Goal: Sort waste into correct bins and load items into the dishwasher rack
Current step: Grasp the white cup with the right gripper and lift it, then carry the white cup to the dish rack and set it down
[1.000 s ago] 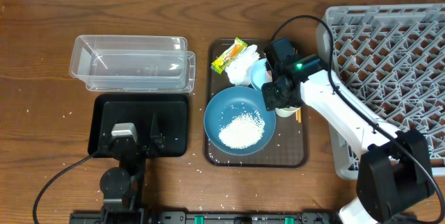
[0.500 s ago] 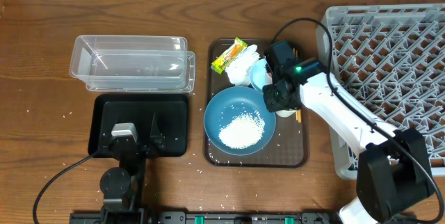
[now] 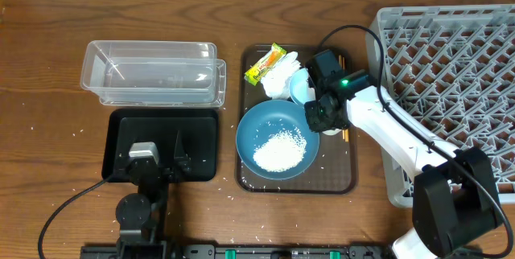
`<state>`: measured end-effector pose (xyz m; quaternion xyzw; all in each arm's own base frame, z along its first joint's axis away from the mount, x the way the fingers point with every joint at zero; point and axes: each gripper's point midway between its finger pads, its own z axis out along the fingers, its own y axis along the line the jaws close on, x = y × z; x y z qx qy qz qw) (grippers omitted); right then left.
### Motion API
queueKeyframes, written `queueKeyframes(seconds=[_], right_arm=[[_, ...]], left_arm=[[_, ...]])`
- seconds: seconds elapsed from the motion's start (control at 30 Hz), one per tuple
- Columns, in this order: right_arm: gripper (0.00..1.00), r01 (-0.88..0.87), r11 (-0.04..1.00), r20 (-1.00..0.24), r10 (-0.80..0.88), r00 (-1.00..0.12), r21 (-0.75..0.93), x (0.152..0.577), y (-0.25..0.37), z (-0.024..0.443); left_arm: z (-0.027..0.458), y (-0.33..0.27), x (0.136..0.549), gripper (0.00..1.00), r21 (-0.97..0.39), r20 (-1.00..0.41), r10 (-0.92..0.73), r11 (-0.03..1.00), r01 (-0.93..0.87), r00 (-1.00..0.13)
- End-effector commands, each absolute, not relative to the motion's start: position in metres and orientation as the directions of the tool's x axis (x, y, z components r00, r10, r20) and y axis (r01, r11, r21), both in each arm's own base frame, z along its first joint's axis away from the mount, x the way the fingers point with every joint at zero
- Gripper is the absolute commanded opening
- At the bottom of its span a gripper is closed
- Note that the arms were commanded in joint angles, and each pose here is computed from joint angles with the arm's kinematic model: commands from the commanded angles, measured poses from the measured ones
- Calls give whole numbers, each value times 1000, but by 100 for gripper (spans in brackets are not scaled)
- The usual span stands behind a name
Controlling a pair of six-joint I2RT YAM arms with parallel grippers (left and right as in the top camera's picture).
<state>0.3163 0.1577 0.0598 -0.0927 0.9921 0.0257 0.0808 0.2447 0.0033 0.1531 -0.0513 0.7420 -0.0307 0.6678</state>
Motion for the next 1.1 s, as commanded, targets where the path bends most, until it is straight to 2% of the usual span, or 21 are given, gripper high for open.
queueKeyframes(seconds=[0.0, 0.23, 0.57, 0.73, 0.9, 1.07], right_arm=[[12, -184, 982, -182, -173, -968, 47, 322, 161, 66], [1, -189, 979, -162, -175, -971, 78, 318, 166, 75], [1, -194, 979, -127, -185, -974, 65, 316, 162, 138], [1, -221, 973, -215, -202, -955, 69, 340, 153, 177], [1, -138, 987, -292, -106, -950, 88, 369, 118, 203], [1, -140, 950, -340, -39, -939, 279, 388, 86, 226]], left_arm=[[136, 6, 244, 97, -104, -982, -112, 993, -56, -150], [136, 6, 244, 97, -104, -982, -112, 993, -56, -150], [136, 6, 244, 96, -104, -982, -112, 993, -56, -150], [136, 6, 244, 96, -104, -982, -112, 993, -56, -150], [136, 6, 244, 97, -104, -982, -112, 993, -56, -150], [136, 7, 244, 96, -104, -982, -112, 993, -56, -150]])
